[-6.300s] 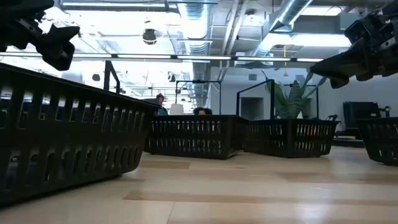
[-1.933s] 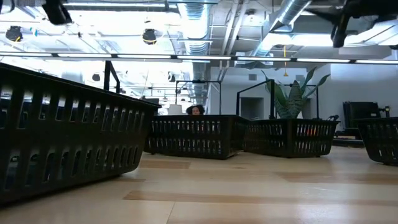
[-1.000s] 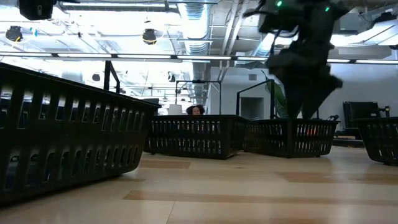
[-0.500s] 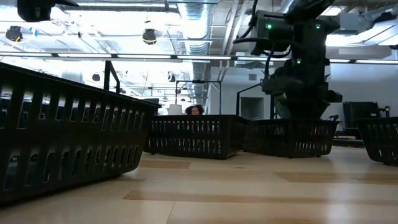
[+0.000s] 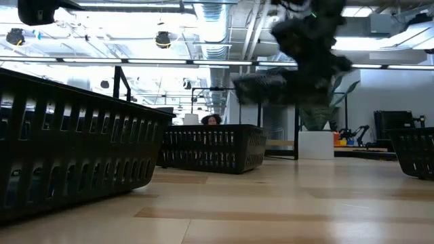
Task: Stack baskets on shelf by color
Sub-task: Put the black bin on the shelf, then stack the black basket on the black basket on the shelf
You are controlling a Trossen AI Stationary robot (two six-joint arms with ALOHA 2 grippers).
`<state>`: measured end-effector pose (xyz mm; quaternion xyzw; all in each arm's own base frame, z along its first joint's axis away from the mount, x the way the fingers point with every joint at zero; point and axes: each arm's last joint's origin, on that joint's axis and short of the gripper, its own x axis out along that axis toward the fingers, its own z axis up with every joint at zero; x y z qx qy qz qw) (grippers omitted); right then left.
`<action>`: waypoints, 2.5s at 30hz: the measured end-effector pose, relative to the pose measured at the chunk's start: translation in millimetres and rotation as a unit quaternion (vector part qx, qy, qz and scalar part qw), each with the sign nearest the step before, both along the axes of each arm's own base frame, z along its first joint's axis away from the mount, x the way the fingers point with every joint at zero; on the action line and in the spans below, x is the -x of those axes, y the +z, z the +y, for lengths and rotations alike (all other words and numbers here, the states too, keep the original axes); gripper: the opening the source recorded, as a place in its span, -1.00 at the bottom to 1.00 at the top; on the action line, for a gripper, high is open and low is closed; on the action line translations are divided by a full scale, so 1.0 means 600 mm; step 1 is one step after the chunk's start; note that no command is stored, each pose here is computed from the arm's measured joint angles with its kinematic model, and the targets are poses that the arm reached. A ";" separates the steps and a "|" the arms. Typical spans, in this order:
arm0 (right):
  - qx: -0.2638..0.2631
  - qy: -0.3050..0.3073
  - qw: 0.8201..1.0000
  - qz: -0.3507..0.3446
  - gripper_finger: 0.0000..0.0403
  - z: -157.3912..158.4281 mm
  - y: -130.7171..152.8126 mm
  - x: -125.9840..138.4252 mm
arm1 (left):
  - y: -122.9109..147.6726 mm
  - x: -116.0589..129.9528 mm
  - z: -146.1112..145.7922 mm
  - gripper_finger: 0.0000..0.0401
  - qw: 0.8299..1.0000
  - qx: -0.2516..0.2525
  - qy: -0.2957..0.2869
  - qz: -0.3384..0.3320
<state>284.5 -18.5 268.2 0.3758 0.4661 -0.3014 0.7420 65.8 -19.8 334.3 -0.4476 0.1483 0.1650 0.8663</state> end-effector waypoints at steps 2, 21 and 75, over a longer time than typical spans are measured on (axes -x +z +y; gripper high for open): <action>0.014 0.006 1.000 -0.024 -0.96 -0.020 0.025 -0.021 | 0.000 0.000 0.000 0.13 1.000 0.001 0.000 0.000; 0.060 -0.061 0.996 -0.018 -0.90 -0.215 -0.013 -0.206 | 0.000 0.000 0.000 0.13 1.000 0.010 0.004 -0.003; 0.057 0.336 0.931 0.131 0.06 0.067 -0.148 -0.276 | 0.000 0.000 -0.002 0.13 1.000 0.029 -0.007 0.001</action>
